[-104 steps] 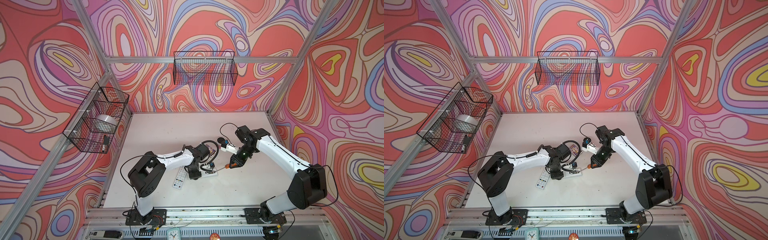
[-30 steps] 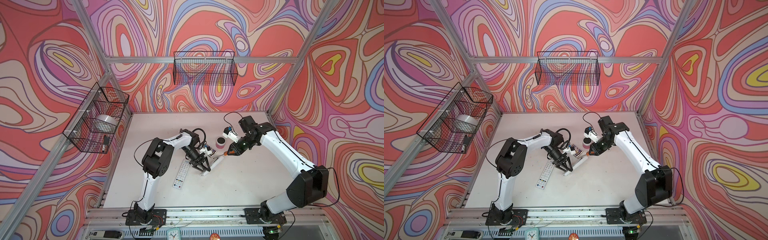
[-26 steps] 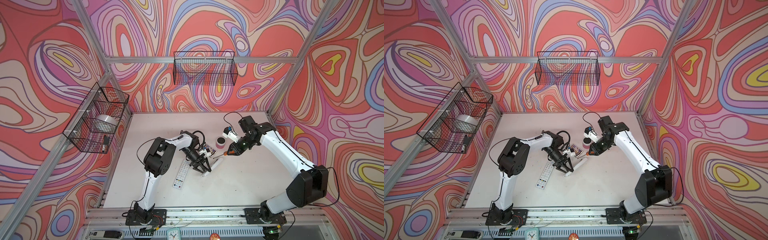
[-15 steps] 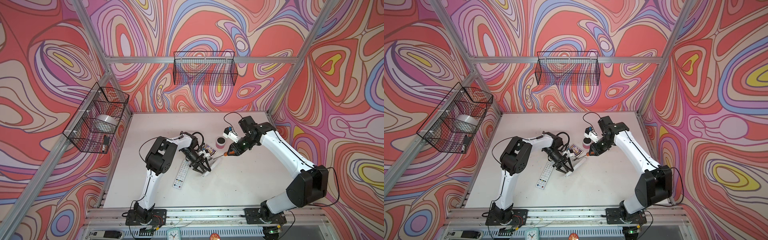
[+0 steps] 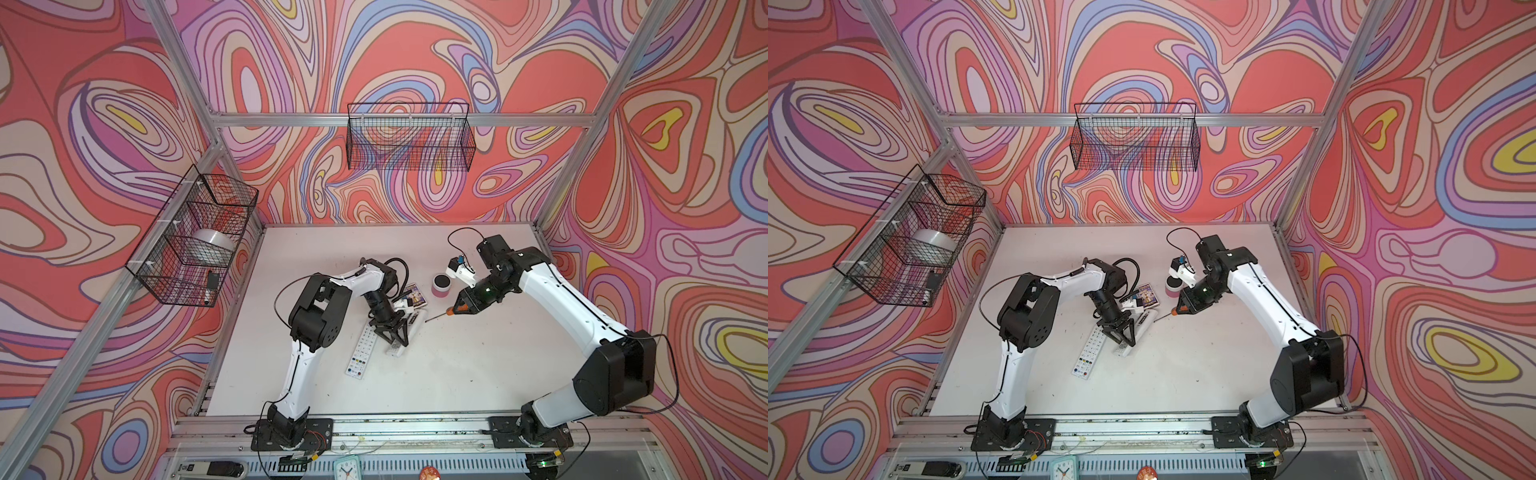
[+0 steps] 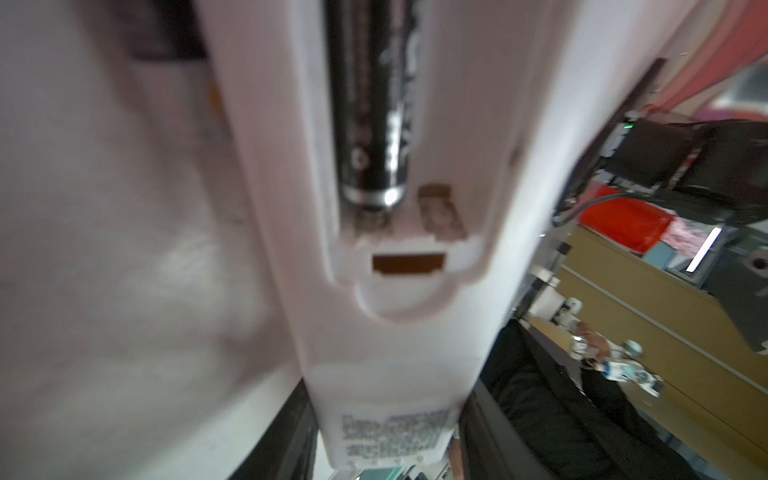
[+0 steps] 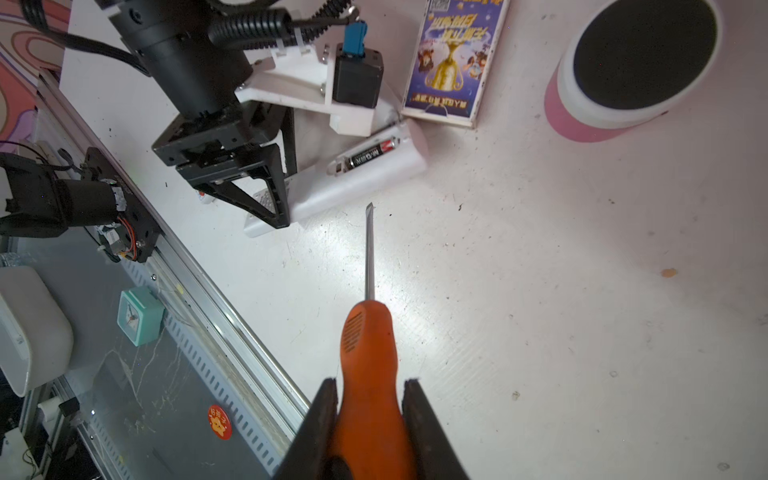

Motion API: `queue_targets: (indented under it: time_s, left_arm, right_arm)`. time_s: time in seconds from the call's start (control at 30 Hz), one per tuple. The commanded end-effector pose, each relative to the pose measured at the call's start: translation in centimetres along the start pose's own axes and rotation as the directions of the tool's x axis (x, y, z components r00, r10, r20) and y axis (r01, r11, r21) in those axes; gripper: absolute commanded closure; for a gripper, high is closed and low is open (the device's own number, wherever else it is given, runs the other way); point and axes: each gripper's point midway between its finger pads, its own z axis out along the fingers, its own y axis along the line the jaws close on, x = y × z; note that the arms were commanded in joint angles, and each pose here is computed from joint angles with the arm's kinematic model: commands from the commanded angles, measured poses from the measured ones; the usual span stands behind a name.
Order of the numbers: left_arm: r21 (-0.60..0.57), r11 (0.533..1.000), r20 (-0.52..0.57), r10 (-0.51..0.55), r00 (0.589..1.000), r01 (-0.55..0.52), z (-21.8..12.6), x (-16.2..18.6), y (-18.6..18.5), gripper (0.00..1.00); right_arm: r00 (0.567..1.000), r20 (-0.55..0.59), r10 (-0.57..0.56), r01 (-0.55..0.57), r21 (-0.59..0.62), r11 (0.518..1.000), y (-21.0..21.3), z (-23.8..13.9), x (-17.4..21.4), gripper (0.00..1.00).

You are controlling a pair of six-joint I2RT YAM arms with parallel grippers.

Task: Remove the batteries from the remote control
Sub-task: 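Place the screwdriver tip on the remaining battery with the right gripper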

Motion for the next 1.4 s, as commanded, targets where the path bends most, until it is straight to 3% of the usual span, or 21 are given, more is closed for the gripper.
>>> queue_targets:
  time_s: [0.0,0.17,0.3,0.73,1.37]
  left_arm:
    - [-0.243,0.970,-0.020,0.024,1.000,-0.028,-0.6,1.3,3.4,0.96]
    - [-0.361,0.920,-0.039,0.151,0.988,-0.154,0.3,0.6,2.5,0.96]
    - [-0.371,0.904,-0.044,0.210,0.977,-0.211,1.7,0.0,1.0,0.97]
    - [-0.360,0.905,-0.030,0.231,0.973,-0.226,2.5,-0.3,-0.8,0.91]
    - [-0.373,0.902,-0.042,0.219,0.975,-0.218,2.4,-0.1,-0.5,0.90]
  right_arm:
    - [0.997,0.072,0.036,-0.034,-0.038,0.999,0.8,-0.3,-0.8,1.00]
    - [0.990,0.120,0.071,-0.063,-0.070,0.996,1.2,-0.2,-1.1,1.00]
    - [0.983,0.157,0.093,-0.080,-0.087,0.993,1.4,-0.2,-1.4,1.00]
    - [0.984,0.131,0.118,-0.110,-0.068,0.992,0.9,1.1,1.2,1.00]
    - [0.989,0.043,0.138,-0.137,-0.020,0.990,-1.0,3.0,1.4,1.00]
